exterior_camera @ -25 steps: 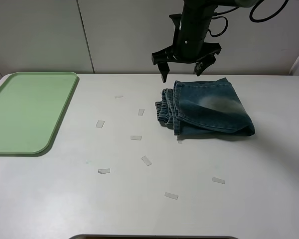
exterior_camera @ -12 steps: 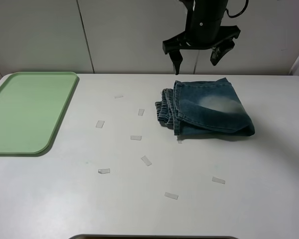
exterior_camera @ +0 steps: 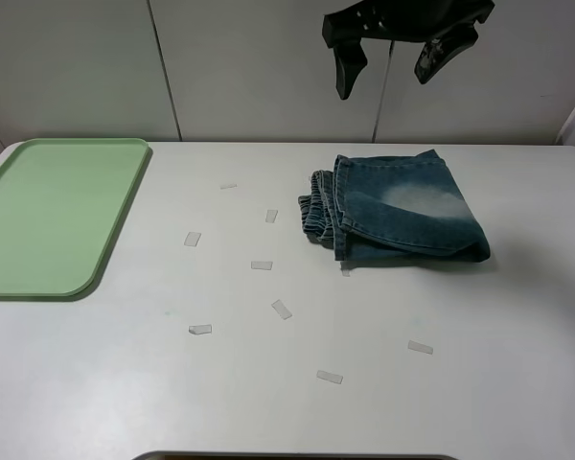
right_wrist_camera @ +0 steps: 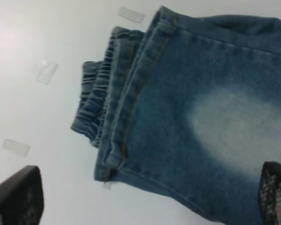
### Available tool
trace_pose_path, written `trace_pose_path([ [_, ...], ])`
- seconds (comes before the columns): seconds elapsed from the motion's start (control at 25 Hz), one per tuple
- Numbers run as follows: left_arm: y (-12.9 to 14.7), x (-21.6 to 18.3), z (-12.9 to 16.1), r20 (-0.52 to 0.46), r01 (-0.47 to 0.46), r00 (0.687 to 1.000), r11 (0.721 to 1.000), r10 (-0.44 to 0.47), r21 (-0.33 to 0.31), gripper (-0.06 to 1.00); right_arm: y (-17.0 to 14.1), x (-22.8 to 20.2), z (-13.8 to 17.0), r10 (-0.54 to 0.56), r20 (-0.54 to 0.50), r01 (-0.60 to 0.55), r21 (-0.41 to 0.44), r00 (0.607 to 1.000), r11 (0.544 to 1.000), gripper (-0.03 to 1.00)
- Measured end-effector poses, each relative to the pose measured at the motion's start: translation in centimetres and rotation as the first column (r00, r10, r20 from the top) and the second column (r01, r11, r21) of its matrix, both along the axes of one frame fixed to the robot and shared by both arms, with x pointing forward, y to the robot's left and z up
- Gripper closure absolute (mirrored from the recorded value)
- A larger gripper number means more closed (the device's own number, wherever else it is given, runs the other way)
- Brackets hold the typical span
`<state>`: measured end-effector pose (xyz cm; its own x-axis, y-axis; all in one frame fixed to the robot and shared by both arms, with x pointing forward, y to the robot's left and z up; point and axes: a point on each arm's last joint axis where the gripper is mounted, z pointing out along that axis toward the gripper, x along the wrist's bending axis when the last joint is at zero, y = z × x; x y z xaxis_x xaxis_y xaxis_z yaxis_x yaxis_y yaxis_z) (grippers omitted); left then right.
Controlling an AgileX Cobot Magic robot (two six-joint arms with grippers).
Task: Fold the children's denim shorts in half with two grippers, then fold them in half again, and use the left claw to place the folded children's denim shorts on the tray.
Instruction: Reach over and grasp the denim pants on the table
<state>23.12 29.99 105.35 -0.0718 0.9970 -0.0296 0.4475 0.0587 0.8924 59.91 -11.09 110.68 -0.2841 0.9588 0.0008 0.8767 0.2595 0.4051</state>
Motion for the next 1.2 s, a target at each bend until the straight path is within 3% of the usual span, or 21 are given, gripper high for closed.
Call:
trace_pose_path([
  [0.32,0.0,0.0,0.0,0.0,0.0,1.0,1.0,0.0,0.0,0.03,-1.4,-3.2,2.1,0.03,0.014,-0.03,0.023,0.999,0.999,0.27],
  [0.72,0.0,0.0,0.0,0.0,0.0,1.0,1.0,0.0,0.0,0.03,-4.3,-9.2,2.6,0.038,-0.017,-0.038,0.024,0.999,0.999,0.27],
  [1.2,0.0,0.0,0.0,0.0,0.0,1.0,1.0,0.0,0.0,0.03,-10.4,-20.2,0.2,0.038,-0.038,-0.038,0.02,0.999,0.999,0.27],
])
